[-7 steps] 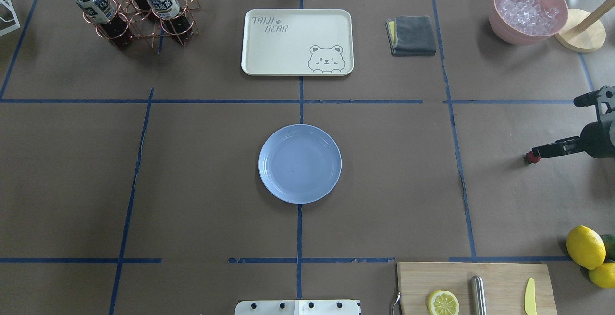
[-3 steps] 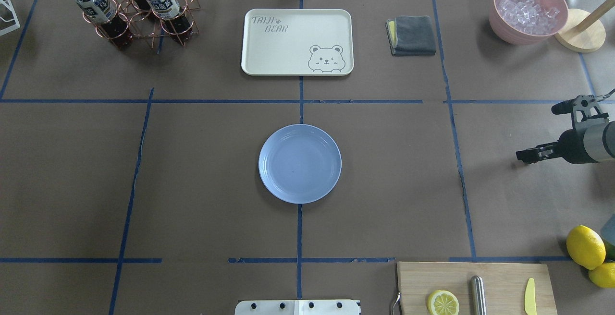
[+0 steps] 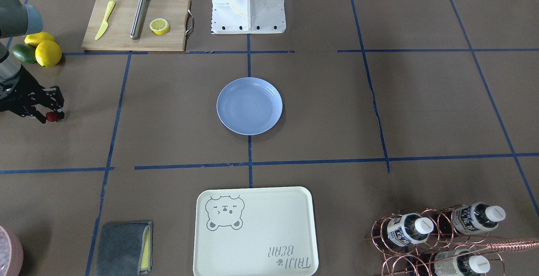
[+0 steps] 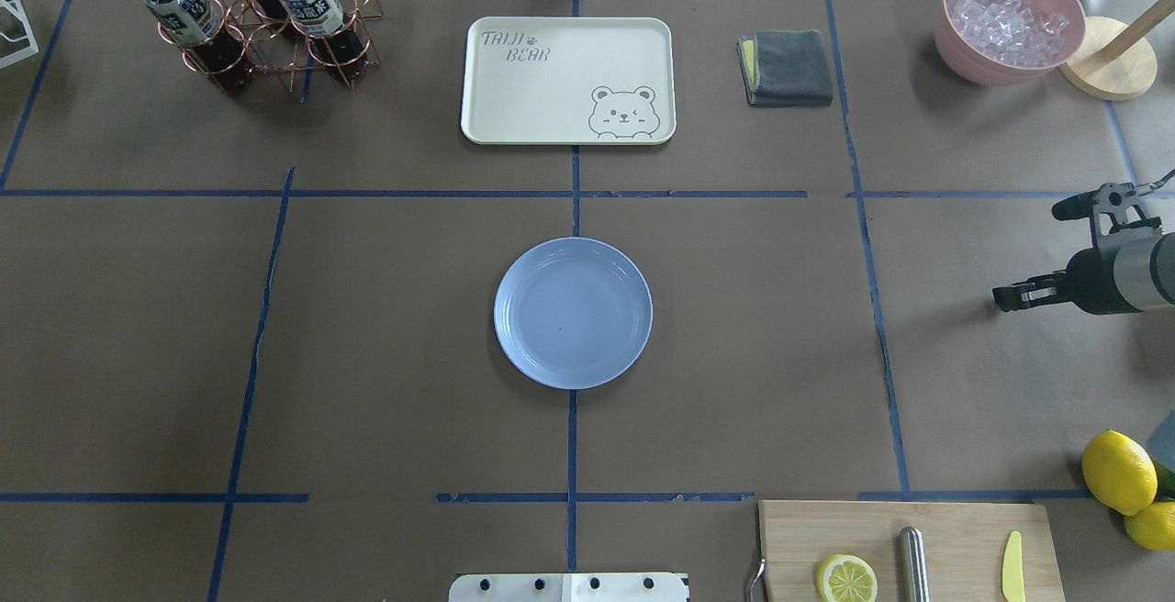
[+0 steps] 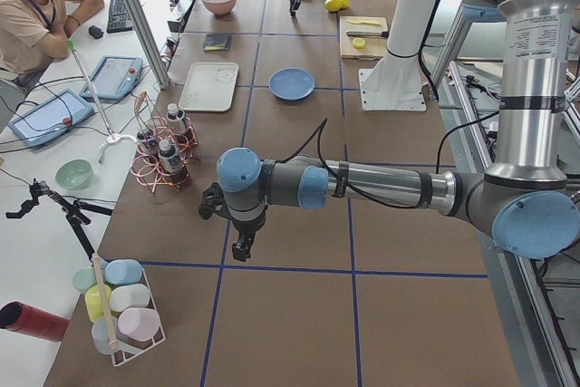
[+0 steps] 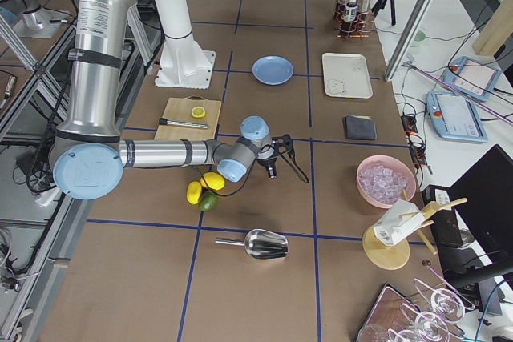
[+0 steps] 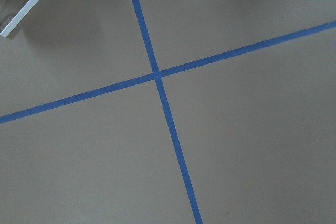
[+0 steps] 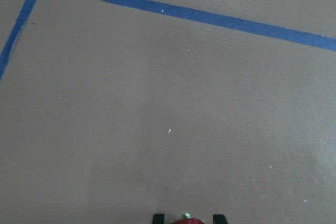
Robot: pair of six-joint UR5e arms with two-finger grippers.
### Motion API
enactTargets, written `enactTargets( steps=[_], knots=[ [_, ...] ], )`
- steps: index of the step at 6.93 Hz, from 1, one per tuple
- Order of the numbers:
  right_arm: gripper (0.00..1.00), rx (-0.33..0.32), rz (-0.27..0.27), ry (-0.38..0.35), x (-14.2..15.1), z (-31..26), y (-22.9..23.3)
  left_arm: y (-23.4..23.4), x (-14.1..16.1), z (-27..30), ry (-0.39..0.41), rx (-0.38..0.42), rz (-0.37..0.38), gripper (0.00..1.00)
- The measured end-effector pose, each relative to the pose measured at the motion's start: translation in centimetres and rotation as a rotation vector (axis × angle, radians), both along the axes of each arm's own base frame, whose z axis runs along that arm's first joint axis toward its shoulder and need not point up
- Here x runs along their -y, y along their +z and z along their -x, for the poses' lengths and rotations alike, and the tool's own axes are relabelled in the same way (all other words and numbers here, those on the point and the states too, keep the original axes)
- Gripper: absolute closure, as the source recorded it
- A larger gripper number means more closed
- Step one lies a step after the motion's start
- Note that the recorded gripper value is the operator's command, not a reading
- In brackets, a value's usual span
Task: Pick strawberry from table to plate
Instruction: 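Carry the held strawberry with the right gripper over the blue plate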
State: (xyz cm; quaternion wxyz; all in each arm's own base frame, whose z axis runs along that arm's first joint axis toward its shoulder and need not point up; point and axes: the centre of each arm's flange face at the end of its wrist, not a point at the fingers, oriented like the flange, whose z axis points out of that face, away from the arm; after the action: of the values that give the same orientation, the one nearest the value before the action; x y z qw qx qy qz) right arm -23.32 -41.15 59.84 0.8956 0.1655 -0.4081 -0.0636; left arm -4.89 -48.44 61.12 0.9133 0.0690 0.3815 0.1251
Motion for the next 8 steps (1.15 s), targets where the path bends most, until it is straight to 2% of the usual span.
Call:
enactTargets(
  steps=[2,4,6,8],
  knots=[
    [1.00,0.091,-0.004,0.038,3.1,3.3,-6.9,-0.1,0.0,0.0,-0.001,0.000,-0.001,0.00],
    [1.00,0.174,0.061,0.082,6.7,10.6,-18.9,-0.1,0.0,0.0,-0.001,-0.001,-0.002,0.00],
    [1.00,0.159,0.115,0.128,6.1,20.8,-30.0,-0.1,0.1,0.0,0.000,-0.001,-0.003,0.00],
    [1.00,0.122,0.152,0.187,3.0,30.3,-36.9,-0.2,0.1,0.0,0.000,-0.001,-0.004,0.00]
  ],
)
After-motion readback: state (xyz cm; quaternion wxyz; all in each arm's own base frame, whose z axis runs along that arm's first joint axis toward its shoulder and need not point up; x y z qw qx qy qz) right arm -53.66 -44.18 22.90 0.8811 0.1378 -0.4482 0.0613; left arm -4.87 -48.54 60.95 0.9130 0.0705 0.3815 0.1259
